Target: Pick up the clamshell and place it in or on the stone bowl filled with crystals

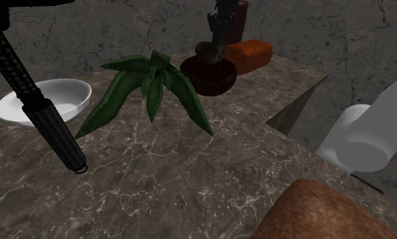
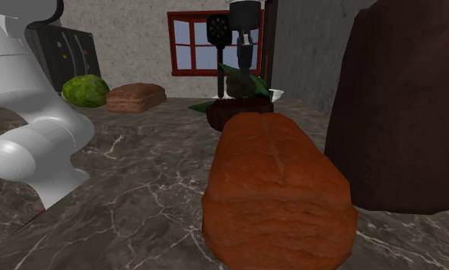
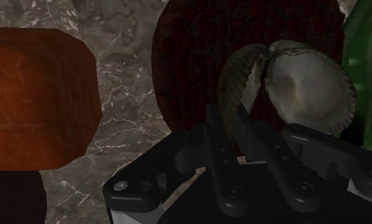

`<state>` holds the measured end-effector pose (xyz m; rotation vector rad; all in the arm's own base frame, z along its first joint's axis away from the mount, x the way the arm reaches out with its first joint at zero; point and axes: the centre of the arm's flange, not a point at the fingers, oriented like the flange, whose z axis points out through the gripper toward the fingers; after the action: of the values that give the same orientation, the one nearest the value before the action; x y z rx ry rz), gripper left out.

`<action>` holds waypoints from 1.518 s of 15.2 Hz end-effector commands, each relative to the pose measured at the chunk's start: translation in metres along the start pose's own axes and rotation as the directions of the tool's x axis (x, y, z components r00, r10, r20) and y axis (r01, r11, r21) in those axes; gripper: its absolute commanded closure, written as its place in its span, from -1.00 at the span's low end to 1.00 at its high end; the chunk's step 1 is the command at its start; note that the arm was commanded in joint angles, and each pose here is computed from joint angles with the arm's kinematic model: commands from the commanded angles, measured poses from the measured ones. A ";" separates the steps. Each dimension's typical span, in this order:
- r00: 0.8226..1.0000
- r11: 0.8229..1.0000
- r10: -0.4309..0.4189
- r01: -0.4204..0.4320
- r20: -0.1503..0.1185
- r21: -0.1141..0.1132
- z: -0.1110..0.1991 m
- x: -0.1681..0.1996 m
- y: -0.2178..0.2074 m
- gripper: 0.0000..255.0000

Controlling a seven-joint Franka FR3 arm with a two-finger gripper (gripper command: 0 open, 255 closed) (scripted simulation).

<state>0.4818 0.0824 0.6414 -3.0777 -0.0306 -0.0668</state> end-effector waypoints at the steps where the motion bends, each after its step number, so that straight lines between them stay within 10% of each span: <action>1: 1.000 1.000 0.000 0.000 -0.001 0.000 0.004 0.000 0.000 1.00; 7: 1.000 1.000 0.000 0.000 -0.001 0.000 0.004 0.000 0.000 1.00; 8: 1.000 1.000 0.000 0.000 -0.001 0.000 0.004 0.000 0.000 -1.00; 23: 1.000 1.000 0.000 0.000 -0.001 0.000 -0.046 0.000 0.000 -1.00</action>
<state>0.4797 0.0798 0.6875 -3.0776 -0.0307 -0.0681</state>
